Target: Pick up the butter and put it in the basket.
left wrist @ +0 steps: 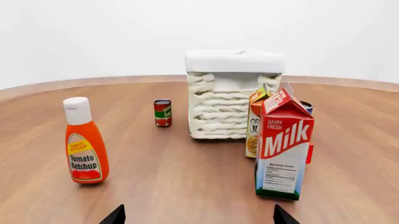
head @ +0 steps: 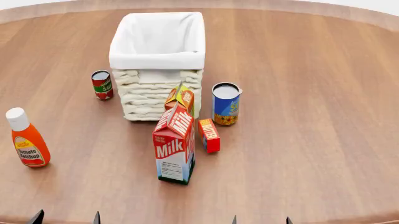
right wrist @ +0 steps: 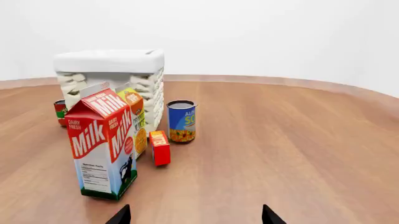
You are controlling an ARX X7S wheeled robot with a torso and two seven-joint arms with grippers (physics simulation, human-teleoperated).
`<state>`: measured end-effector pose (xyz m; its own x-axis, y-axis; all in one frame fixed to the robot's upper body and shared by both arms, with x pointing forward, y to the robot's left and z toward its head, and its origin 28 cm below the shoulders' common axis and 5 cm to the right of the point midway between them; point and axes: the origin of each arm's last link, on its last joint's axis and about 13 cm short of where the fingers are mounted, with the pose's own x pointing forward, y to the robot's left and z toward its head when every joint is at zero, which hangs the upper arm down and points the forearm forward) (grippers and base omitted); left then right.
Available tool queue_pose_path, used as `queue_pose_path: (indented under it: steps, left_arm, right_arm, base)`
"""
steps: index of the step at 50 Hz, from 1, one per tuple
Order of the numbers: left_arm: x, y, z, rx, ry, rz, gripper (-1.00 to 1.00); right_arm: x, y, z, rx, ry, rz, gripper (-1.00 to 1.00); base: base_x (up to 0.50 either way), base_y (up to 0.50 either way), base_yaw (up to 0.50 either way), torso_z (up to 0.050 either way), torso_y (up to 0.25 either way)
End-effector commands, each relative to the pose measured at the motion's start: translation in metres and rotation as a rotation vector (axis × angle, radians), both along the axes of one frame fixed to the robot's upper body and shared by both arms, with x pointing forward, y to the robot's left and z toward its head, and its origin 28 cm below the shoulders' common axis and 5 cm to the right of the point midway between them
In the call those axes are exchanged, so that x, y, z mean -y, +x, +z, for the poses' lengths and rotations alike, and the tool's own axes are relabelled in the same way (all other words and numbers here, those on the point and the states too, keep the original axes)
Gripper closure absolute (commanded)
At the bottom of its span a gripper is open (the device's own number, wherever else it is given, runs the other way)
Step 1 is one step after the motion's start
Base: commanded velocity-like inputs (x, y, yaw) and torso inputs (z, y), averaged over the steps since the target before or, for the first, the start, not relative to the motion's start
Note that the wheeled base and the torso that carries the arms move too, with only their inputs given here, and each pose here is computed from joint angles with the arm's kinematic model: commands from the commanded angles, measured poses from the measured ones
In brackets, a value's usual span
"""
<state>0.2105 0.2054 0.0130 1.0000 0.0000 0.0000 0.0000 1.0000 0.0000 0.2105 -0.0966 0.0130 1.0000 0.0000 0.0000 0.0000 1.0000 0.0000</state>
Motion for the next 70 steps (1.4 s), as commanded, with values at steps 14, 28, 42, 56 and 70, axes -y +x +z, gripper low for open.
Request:
queue_pose_path:
  steps: [14,28,42,56,70]
  left_arm:
    - [0.001,0.000,-0.002,0.023,0.039,-0.002,-1.00]
    - [0.008,-0.004,-0.017,0.019,0.082,-0.015,-1.00]
    - [0.008,-0.004,-0.015,0.023,0.078,-0.011,-1.00]
    - [0.007,-0.003,-0.014,0.023,0.077,-0.012,-1.00]
    - [0.007,-0.003,-0.013,0.024,0.077,-0.011,-1.00]
  right_arm:
    - [0.001,0.003,-0.002,-0.011,-0.028,-0.023,-1.00]
    - [0.002,0.002,-0.006,-0.029,-0.081,0.000,-1.00]
    - [-0.001,0.004,-0.004,-0.032,-0.092,0.020,-1.00]
    - [-0.005,0.007,-0.003,-0.036,-0.101,0.034,-1.00]
    - [-0.007,0.009,-0.004,-0.043,-0.108,0.044,-1.00]
  base:
    - [0.00,0.00,0.00,0.000,0.000]
    - [0.03,0.00,0.25,0.000,0.000]
    - [0.07,0.01,0.50,0.000,0.000]
    - [0.08,0.01,0.50,0.000,0.000]
    - [0.07,0.02,0.50,0.000,0.000]
